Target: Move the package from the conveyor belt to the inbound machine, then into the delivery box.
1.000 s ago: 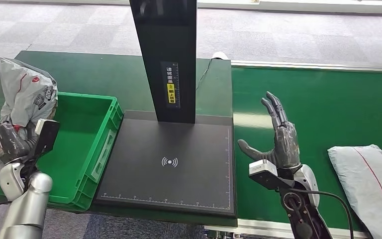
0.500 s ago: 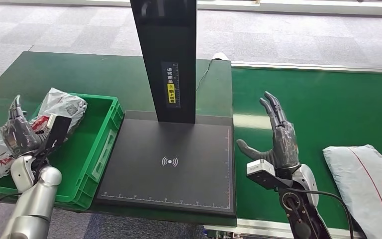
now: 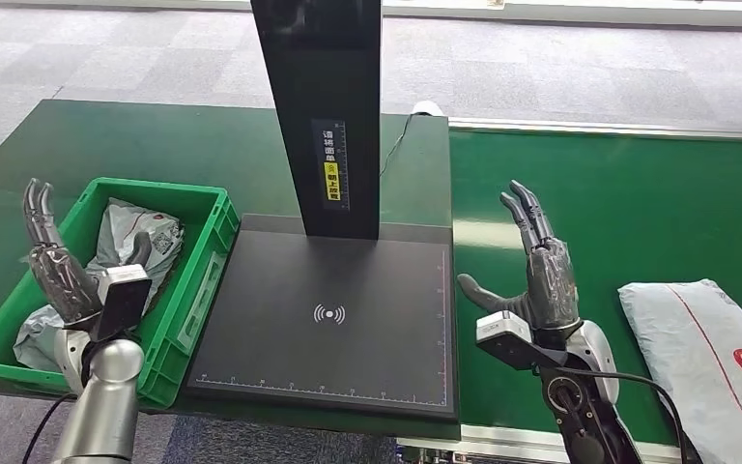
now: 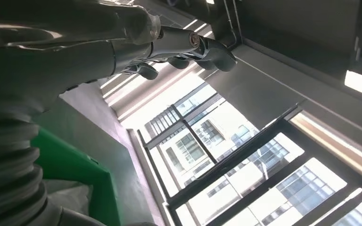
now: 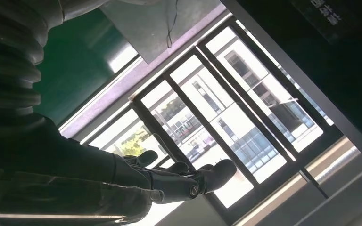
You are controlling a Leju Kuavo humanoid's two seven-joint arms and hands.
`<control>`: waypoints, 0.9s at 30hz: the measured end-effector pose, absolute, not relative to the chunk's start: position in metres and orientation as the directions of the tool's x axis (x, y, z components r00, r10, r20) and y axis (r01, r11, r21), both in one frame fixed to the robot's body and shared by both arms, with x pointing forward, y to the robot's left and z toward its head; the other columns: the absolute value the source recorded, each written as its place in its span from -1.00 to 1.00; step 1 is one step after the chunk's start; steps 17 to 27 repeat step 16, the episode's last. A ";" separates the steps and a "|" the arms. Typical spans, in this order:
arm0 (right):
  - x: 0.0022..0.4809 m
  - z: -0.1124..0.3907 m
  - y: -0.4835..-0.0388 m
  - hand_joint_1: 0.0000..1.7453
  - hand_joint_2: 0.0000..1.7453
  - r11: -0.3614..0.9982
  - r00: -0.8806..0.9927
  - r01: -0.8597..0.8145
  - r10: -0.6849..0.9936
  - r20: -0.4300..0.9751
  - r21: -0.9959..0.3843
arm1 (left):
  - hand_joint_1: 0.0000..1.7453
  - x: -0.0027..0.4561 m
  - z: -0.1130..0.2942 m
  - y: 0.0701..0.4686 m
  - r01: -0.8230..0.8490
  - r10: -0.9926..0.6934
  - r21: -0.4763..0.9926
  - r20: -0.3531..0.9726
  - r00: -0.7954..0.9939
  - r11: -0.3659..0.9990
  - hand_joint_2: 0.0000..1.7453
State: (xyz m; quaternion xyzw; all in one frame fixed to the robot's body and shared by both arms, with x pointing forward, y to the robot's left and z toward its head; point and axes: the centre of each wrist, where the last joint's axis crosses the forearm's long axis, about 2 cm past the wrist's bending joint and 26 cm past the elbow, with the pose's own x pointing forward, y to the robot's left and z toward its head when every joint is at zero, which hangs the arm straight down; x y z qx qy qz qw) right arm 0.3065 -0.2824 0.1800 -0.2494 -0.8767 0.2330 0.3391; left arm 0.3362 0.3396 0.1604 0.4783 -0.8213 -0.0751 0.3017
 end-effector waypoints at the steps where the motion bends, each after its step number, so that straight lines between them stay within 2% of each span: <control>1: 0.307 0.179 -0.283 -1.00 1.00 0.759 -0.635 0.266 0.602 0.485 -0.594 | -1.00 0.333 0.161 0.335 -0.735 -0.799 0.366 0.457 -0.392 0.570 1.00; 4: 0.308 0.173 -0.284 -1.00 1.00 0.760 -0.611 0.204 0.592 0.526 -0.617 | -1.00 0.325 0.163 0.317 -0.642 -0.641 0.242 0.574 -0.510 0.727 1.00; 7: 0.313 0.166 -0.281 -1.00 1.00 0.830 -0.602 0.071 0.477 0.640 -0.553 | -1.00 0.318 0.166 0.292 -0.389 -0.390 0.163 0.674 -0.628 0.907 1.00; 9: 0.318 0.162 -0.274 -1.00 1.00 0.871 -0.586 -0.039 0.378 0.717 -0.490 | -1.00 0.314 0.166 0.274 -0.185 -0.215 0.122 0.715 -0.666 0.975 1.00; 12: 0.326 0.154 -0.259 -1.00 1.00 0.885 -0.543 -0.177 0.278 0.792 -0.432 | -1.00 0.306 0.163 0.252 0.100 0.034 0.039 0.767 -0.640 0.994 1.00; 15: 0.332 0.147 -0.245 -1.00 1.00 0.880 -0.489 -0.286 0.207 0.848 -0.379 | -1.00 0.301 0.159 0.238 0.271 0.180 -0.023 0.802 -0.570 0.962 1.00; 27: 0.332 0.145 -0.243 -1.00 1.00 0.879 -0.477 -0.305 0.193 0.857 -0.368 | -1.00 0.300 0.158 0.237 0.294 0.197 -0.031 0.807 -0.557 0.955 1.00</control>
